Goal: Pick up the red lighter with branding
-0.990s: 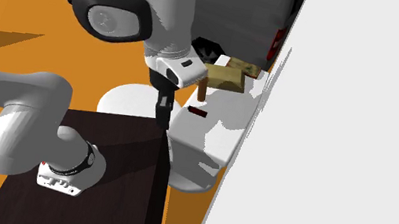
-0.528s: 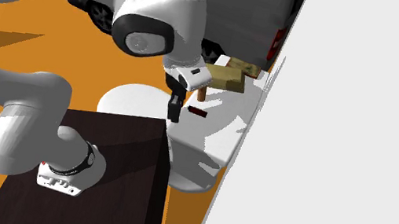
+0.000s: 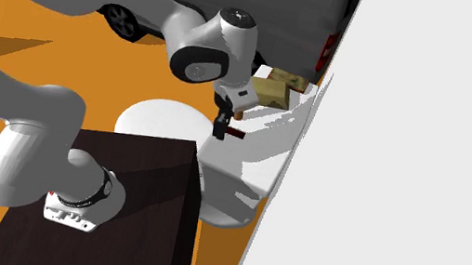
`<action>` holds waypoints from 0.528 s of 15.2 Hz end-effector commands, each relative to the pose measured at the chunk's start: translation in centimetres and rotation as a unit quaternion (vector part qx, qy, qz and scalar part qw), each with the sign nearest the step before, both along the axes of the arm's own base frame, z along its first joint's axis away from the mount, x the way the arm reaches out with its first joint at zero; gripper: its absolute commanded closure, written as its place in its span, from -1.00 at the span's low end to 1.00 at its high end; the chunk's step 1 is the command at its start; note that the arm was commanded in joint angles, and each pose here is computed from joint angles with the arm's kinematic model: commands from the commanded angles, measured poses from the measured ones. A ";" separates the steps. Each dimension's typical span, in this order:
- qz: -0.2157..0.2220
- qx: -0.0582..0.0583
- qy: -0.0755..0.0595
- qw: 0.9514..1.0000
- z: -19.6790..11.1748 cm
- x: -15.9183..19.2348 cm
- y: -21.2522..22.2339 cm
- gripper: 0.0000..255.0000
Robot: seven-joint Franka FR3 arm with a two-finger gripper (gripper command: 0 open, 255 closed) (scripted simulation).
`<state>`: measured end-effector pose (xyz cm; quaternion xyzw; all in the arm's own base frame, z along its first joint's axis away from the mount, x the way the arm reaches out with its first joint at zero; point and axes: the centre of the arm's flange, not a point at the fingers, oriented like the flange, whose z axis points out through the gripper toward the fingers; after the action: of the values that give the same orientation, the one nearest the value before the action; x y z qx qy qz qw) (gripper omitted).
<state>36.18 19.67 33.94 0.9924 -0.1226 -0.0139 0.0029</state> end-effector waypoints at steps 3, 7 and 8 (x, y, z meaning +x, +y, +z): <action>-0.035 0.013 -0.003 0.999 -3.6 1.6 3.3 -1.00; -0.045 0.016 -0.004 0.999 -5.6 2.2 4.1 -1.00; -0.045 0.016 -0.004 0.999 -6.2 2.2 4.1 -1.00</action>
<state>38.31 23.87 28.27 0.9859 -0.1661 -0.0123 -0.0140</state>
